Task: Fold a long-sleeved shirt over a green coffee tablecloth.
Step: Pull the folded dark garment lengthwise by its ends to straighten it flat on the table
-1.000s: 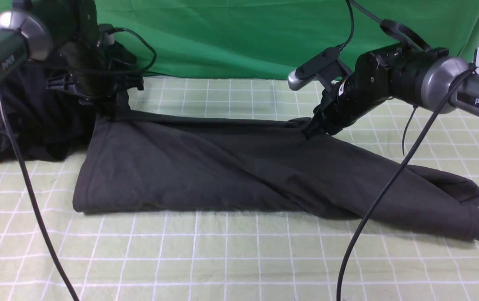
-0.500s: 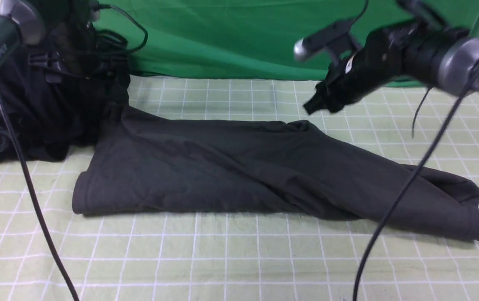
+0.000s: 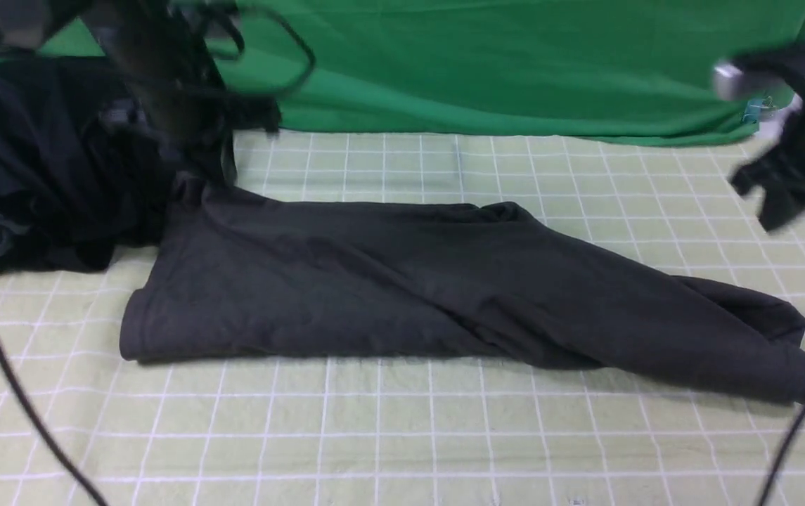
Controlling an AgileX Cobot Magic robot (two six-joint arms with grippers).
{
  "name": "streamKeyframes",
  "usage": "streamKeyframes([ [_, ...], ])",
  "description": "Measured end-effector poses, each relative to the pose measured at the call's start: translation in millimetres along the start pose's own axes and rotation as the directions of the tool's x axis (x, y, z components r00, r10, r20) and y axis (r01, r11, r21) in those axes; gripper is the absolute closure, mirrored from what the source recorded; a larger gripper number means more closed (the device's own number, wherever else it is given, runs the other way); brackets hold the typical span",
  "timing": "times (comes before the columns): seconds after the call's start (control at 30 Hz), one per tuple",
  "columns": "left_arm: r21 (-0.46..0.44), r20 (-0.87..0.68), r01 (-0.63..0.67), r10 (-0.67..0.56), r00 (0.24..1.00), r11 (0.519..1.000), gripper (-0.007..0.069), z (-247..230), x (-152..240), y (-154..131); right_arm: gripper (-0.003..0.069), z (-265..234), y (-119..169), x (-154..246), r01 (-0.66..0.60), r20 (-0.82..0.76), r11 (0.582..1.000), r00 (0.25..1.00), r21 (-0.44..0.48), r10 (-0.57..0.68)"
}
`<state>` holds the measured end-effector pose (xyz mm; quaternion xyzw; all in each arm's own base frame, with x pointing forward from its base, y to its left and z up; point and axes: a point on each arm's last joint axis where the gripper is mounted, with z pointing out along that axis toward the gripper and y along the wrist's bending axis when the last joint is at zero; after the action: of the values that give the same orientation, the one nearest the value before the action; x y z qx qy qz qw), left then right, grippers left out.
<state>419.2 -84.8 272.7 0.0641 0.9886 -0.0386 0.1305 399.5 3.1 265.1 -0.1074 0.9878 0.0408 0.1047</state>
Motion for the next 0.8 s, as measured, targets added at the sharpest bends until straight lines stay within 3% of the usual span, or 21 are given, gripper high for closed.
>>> streamKeyframes([
  [0.03,-0.001,-0.007,0.0,0.0,1.0,1.0,0.0631,1,2,0,0.0655,3,-3,3,-0.009,-0.01,1.0,1.0,-0.012,0.009],
  [0.17,0.0,-0.08,-0.009,0.009,0.997,1.0,0.0631,32,35,-4,0.0531,32,-12,25,-0.029,-0.076,0.998,0.997,-0.061,0.025],
  [0.27,-0.01,-0.105,-0.004,0.003,0.994,1.0,0.0631,64,57,0,0.0354,53,-13,34,0.0,-0.05,0.998,0.999,-0.06,-0.003],
  [0.43,-0.024,-0.088,0.024,-0.026,0.996,0.999,0.0629,85,73,7,0.0257,66,-15,33,0.012,0.014,0.999,1.0,-0.03,-0.011],
  [0.7,-0.025,-0.066,0.028,-0.03,0.997,0.999,0.0629,85,75,7,0.0269,92,-18,34,0.012,-0.034,0.999,0.999,-0.044,-0.014],
  [0.77,-0.024,-0.062,0.028,-0.03,0.998,0.999,0.0629,84,75,7,0.042,98,-18,35,0.008,-0.051,0.999,0.999,-0.053,-0.01],
  [0.8,-0.024,-0.062,0.028,-0.03,0.998,0.999,0.0629,84,75,7,0.0439,98,-18,35,0.008,-0.051,0.999,0.999,-0.053,-0.01],
])
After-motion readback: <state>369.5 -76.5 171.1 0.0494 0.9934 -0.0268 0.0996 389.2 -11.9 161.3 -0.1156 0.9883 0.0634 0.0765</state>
